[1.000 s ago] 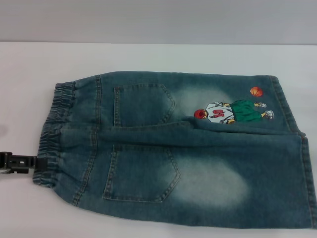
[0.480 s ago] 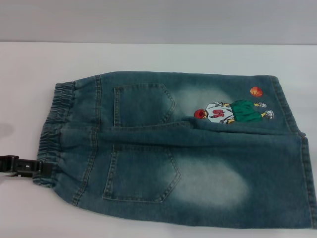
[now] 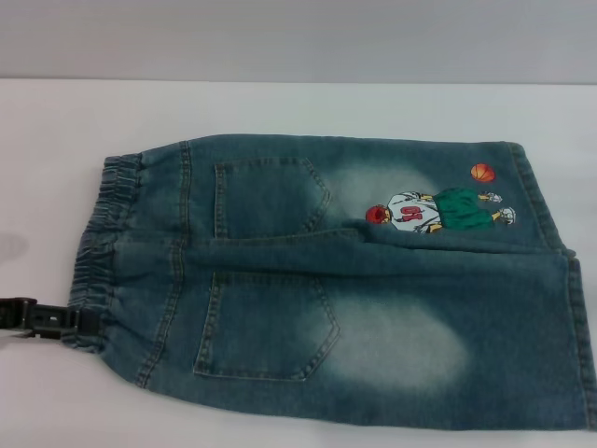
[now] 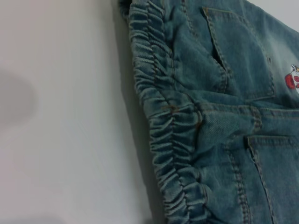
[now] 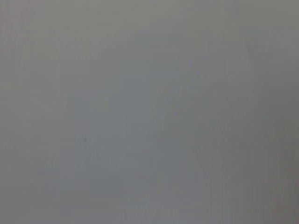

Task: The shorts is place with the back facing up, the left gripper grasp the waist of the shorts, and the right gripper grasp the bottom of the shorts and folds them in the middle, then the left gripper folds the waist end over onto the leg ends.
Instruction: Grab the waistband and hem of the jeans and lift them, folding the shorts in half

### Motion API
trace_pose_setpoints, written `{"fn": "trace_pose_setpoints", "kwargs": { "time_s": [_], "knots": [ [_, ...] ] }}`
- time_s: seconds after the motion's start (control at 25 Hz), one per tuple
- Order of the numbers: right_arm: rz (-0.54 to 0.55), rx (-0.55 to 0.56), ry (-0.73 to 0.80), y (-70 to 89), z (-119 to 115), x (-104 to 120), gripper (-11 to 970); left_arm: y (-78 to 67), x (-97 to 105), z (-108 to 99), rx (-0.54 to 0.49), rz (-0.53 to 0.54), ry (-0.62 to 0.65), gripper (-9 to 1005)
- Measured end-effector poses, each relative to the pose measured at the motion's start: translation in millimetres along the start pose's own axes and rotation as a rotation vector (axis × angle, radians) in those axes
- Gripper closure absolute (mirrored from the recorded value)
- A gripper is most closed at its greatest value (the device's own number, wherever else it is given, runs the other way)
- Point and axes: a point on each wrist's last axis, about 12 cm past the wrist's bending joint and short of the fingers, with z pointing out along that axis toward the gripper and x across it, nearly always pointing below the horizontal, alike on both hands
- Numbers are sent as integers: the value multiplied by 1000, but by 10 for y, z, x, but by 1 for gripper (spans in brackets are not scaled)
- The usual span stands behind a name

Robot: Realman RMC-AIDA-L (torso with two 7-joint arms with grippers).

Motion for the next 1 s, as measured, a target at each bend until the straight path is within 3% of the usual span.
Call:
{"fn": "trace_pose_setpoints", "kwargs": {
  "time_s": [0.48, 1.0],
  "knots": [
    [-1, 3, 2, -10, -9, 4, 391, -73, 10, 54, 45, 10, 21, 192],
    [-1, 9, 8, -31, -36, 17, 391, -173, -130, 91, 78, 50, -7, 194]
  ]
}}
